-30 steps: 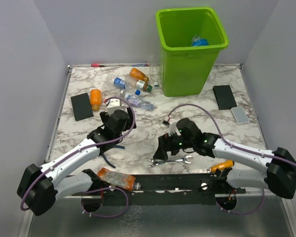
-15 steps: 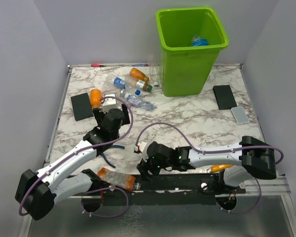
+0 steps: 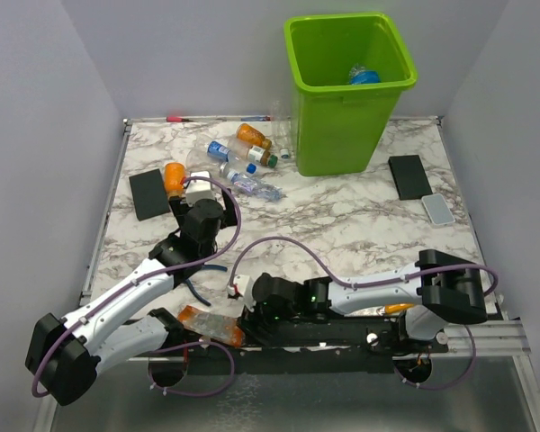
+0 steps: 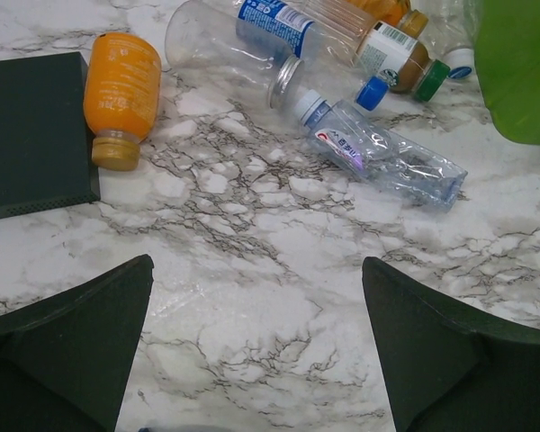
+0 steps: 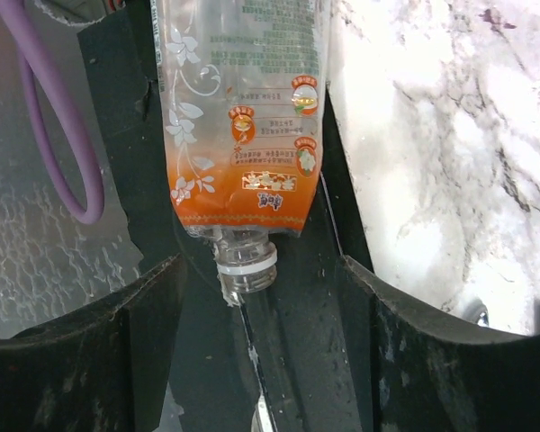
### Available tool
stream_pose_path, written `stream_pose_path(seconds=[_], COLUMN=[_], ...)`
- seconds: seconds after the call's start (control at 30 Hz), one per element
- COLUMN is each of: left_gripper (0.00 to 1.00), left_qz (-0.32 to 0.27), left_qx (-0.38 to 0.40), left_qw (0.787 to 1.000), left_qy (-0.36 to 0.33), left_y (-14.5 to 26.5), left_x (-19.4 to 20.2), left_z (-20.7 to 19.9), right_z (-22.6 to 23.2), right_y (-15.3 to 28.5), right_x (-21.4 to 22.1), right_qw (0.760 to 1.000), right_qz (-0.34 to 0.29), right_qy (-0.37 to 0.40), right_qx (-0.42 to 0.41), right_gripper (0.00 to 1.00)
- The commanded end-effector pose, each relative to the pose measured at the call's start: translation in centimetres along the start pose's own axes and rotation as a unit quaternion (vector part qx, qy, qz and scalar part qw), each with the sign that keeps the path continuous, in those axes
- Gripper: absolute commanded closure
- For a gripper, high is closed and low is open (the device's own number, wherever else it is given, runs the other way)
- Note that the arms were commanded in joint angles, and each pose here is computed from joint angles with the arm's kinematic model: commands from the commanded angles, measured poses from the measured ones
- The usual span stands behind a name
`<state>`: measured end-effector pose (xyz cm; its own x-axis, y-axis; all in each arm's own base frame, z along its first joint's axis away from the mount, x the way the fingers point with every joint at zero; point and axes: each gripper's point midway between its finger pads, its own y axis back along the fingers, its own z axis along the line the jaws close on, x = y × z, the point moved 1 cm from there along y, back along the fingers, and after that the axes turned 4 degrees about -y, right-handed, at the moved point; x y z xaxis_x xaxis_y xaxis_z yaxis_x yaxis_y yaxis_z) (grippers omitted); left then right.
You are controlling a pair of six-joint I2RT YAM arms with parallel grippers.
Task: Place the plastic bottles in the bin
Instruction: Move the plastic bottle to the center of the board.
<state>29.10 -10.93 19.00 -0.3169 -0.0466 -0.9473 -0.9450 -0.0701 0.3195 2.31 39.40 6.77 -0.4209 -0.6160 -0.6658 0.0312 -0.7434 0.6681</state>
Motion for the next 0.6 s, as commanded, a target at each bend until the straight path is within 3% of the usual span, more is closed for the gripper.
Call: stream_pose_path(seconds=[0.0,0.3,0.57], left_gripper=[0.01,0.01,0.01], left_qz=[-0.001,-0.003,-0.005], left_qx=[0.020,0.025,0.027], left_qw=[1.000,1.000,1.000], left_qy=[0.004,0.006,0.009], left_y=[0.1,0.3,0.5], left_x=[-0.1,-0.2,-0.3], left_z=[-0.5,-0.5,-0.4], right_z=[0.9,1.7,0.3], right_y=[-0.8,-2.0,-3.3], right_x=[1.2,2.3,3.2], right_qw=[0.999,0.999,0.998], right_qz=[0.034,0.047,0.063], right_qy=[0.019,0.011,0.002], right_qx=[-0.016,-0.020,0.024], right_gripper=[0.30,0.37,0.46])
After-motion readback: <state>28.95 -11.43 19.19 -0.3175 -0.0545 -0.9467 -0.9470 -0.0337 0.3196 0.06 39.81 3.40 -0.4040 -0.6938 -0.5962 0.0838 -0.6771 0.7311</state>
